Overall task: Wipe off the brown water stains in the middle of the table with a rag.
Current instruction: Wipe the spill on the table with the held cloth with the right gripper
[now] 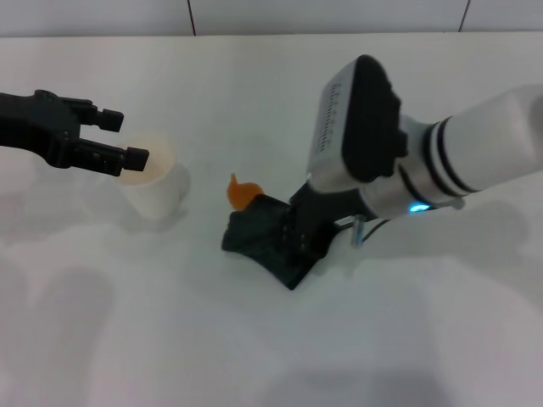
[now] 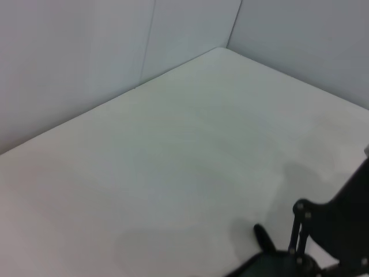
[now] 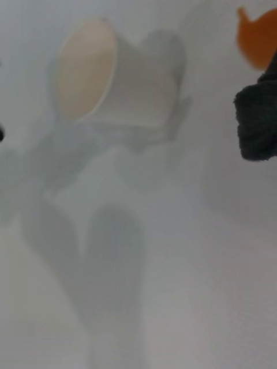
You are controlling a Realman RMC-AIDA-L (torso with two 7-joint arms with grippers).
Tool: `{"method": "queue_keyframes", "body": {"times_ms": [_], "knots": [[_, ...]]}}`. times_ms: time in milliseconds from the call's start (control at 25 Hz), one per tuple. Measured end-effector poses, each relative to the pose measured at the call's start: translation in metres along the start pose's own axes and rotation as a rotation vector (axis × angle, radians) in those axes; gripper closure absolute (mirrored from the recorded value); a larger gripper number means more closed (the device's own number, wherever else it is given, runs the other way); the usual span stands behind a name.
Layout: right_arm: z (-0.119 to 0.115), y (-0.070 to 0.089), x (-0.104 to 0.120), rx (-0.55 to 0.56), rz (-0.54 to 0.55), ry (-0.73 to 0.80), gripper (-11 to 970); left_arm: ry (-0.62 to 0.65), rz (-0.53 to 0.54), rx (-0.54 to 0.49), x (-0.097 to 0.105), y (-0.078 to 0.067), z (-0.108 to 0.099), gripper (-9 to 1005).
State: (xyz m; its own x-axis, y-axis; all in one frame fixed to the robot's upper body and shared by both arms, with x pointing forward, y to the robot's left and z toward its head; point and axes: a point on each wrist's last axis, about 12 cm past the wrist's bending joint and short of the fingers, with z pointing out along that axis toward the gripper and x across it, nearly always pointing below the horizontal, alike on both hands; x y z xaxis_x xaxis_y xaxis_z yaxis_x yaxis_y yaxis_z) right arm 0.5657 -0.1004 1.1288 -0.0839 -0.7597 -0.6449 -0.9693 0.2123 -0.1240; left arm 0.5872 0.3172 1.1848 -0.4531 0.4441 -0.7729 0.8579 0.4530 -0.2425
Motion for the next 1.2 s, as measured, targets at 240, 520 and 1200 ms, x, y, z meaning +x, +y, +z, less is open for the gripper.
{"method": "queue_keyframes", "body": {"times_ms": [240,520,1200], "knots": [[0.018,0.015,-0.014,0.01,-0.099,-0.017,887,-0.002,0.006,0.01,-0.003,-0.001,0.004,102],[0.023,0.009,-0.011,0.073,-0.06,-0.028,886,-0.003,0.014,0.017,-0.006,-0.002,0.007,102],[0.025,0.003,-0.008,0.118,-0.049,-0.022,886,0.001,0.002,0.019,-0.002,-0.003,0.008,102]]}}
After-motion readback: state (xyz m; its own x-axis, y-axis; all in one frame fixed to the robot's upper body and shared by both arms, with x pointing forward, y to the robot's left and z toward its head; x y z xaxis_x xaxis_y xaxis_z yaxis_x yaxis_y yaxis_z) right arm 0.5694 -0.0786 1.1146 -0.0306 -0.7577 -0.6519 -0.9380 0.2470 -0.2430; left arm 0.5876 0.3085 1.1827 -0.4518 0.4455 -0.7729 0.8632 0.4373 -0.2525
